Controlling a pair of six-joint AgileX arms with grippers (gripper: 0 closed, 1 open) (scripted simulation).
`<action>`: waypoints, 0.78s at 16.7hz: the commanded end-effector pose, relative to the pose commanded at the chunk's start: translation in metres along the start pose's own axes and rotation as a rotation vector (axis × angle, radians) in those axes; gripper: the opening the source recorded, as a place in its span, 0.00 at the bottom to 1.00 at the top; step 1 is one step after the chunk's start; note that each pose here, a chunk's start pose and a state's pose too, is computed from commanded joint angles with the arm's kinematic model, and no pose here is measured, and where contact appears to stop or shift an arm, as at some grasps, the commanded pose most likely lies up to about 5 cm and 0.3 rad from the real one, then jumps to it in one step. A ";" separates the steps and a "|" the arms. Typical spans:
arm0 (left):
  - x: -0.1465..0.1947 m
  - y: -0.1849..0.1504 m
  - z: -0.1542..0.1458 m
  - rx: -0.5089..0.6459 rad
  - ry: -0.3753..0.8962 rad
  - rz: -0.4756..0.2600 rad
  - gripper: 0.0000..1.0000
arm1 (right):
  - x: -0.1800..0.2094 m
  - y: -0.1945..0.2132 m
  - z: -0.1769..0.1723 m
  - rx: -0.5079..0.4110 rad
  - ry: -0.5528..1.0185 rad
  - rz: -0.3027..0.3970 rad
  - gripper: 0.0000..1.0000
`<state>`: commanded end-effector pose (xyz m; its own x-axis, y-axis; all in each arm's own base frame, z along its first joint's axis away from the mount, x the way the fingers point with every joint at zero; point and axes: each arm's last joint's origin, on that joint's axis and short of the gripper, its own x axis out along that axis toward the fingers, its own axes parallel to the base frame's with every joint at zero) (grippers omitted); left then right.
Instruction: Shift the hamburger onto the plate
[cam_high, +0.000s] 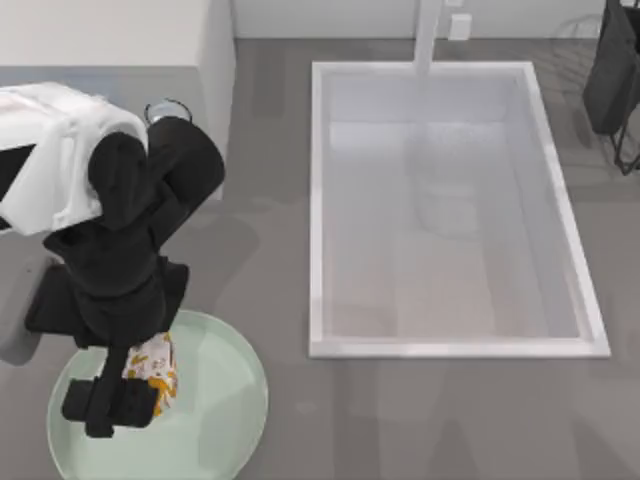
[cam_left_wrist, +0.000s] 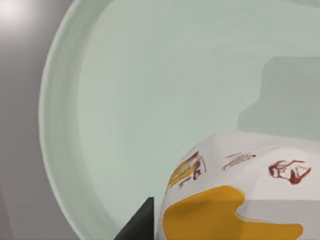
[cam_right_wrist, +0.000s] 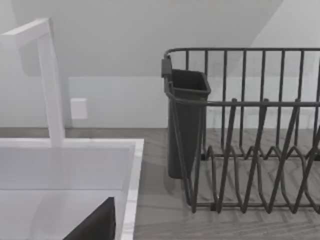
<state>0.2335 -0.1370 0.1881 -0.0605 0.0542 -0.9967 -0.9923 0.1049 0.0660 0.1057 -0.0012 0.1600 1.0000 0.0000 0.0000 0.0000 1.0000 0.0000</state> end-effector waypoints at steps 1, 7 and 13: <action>-0.003 -0.001 0.000 -0.018 0.008 -0.018 0.00 | 0.000 0.000 0.000 0.000 0.000 0.000 1.00; -0.003 -0.002 0.000 -0.029 0.009 -0.023 0.00 | 0.000 0.000 0.000 0.000 0.000 0.000 1.00; 0.027 -0.004 -0.001 -0.028 0.018 -0.043 0.00 | 0.000 0.000 0.000 0.000 0.000 0.000 1.00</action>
<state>0.2362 -0.1369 0.1608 -0.0195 0.0318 -0.9993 -0.9966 0.0790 0.0219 0.1057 -0.0012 0.1600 1.0000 0.0000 0.0000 0.0000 1.0000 0.0000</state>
